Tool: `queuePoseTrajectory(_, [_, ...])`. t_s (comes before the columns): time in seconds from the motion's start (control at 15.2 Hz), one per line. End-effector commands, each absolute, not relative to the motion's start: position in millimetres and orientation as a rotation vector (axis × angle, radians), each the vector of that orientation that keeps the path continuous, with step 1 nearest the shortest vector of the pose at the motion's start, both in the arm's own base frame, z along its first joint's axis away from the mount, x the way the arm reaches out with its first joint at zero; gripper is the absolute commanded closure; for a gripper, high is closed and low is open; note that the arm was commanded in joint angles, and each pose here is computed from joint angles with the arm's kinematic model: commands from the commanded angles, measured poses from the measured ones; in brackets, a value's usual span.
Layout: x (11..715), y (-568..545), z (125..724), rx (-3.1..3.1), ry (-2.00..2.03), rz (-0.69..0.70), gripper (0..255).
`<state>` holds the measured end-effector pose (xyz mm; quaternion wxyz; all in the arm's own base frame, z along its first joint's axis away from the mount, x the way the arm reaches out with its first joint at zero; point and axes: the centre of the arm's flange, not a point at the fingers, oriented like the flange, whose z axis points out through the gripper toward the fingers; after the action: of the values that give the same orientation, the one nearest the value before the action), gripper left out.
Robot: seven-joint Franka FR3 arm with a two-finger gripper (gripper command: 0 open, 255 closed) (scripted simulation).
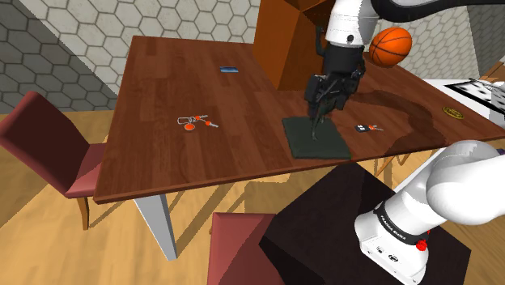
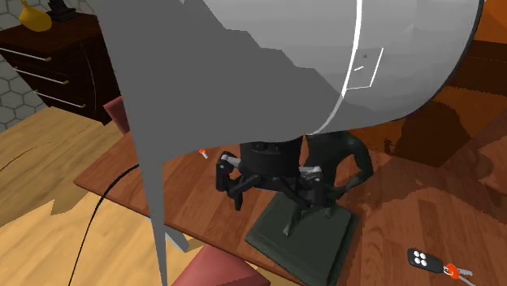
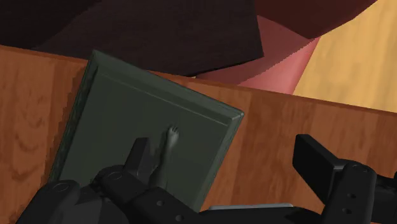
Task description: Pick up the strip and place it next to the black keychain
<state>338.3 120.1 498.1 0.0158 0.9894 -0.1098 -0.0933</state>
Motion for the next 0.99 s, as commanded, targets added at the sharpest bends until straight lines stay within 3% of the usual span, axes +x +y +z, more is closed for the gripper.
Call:
queuePoseTrajectory(0.0, [351.8, 140.3, 477.0, 3.071, -0.388, -0.309, 0])
queuePoseTrajectory(0.92, [459.3, 263.1, 420.0, 3.042, -0.699, -0.164, 0])
